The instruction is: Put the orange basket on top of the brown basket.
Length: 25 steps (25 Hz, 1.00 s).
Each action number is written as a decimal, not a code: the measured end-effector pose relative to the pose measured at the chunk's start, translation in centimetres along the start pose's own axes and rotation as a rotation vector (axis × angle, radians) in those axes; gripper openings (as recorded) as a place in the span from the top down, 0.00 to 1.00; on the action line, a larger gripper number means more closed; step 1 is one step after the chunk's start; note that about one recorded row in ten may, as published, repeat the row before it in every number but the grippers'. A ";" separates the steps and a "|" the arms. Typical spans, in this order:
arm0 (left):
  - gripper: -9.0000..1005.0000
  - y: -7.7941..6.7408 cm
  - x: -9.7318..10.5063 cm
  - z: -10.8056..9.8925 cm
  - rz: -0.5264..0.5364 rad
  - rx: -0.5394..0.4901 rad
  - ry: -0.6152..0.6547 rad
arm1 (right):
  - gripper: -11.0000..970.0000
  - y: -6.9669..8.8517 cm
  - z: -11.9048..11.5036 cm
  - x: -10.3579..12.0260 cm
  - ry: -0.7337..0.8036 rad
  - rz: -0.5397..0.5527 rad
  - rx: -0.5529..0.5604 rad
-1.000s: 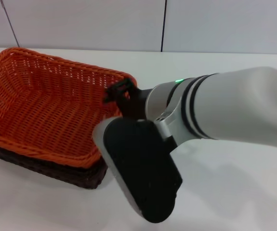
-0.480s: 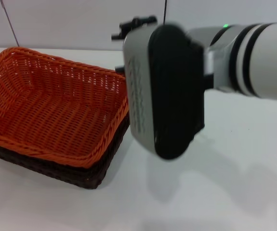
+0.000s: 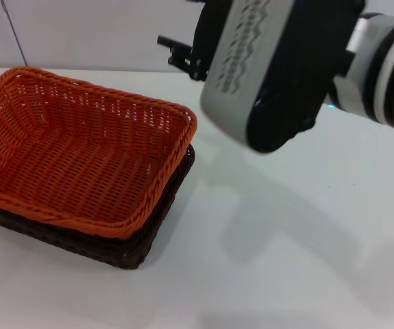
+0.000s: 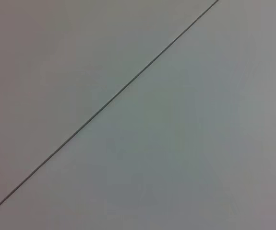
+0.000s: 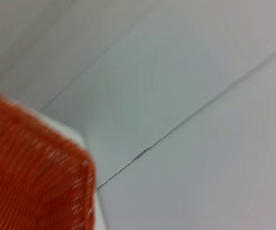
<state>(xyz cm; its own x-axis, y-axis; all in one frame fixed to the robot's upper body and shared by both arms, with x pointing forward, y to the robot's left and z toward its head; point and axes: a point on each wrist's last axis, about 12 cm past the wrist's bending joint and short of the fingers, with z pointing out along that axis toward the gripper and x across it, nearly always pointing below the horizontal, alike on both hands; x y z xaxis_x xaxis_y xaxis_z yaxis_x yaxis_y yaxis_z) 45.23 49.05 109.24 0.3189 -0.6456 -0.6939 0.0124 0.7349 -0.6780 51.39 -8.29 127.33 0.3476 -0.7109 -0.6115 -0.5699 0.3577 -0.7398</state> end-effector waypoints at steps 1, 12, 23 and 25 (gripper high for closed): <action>0.27 0.0 -0.1 0.1 0.007 0.001 0.004 | 0.47 -0.1 -0.1 0.4 -0.009 0.034 0.024; 0.27 0.3 -1.5 1.3 0.079 -0.002 0.027 | 0.47 1.2 -0.4 6.9 -0.176 0.431 0.316; 0.27 -0.1 -1.8 2.1 0.163 0.020 0.064 | 0.47 5.6 -1.6 16.0 -0.363 0.639 0.695; 0.27 -0.4 -1.7 2.2 0.173 0.027 0.060 | 0.47 5.9 -1.8 16.9 -0.363 0.661 0.732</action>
<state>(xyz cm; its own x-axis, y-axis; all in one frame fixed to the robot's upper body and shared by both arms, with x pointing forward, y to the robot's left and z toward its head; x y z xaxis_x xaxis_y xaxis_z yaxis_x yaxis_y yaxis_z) 46.75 50.29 111.18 0.2610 -0.5198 -0.8135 -0.0118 0.8409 -0.5411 52.57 -19.26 113.18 0.4032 -0.0597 -0.9132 -0.1808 0.9730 -0.1434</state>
